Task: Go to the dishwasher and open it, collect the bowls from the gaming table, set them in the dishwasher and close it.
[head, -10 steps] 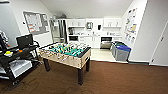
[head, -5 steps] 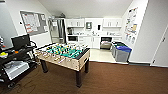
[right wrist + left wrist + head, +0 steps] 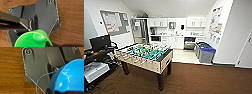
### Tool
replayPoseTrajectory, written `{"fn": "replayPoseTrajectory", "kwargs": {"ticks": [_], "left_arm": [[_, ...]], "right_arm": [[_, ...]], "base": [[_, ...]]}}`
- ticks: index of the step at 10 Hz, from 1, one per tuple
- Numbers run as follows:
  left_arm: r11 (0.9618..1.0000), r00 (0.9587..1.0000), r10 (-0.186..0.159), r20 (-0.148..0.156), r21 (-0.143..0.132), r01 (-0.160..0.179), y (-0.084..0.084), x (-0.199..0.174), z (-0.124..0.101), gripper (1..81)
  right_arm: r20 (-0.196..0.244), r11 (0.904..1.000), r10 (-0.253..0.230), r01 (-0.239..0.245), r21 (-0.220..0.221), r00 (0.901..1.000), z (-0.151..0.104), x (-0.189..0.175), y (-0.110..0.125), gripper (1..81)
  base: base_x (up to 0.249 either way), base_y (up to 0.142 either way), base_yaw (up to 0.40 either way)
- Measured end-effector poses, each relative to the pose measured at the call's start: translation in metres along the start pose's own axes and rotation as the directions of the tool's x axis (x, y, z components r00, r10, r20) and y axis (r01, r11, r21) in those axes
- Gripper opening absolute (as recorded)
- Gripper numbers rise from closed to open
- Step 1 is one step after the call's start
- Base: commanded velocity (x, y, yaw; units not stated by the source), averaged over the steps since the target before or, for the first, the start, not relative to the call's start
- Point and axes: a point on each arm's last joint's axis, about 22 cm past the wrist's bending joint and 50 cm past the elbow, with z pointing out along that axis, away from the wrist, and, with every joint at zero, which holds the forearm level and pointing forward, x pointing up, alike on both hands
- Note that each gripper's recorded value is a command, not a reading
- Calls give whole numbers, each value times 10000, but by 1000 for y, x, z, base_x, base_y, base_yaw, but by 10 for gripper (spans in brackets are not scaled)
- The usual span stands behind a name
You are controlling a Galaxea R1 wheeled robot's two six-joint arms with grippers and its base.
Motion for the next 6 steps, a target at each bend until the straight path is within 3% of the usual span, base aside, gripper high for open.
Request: {"fn": "replayPoseTrajectory", "kwargs": {"ticks": [6], "left_arm": [[10000, 10000, -2, 3, -25, 2, 2, 0, 0, 10]], "right_arm": [[-20, 10000, -8, 8, -39, 10000, 0, 2, 3, 10]], "base": [[163, -101, 0]]}}
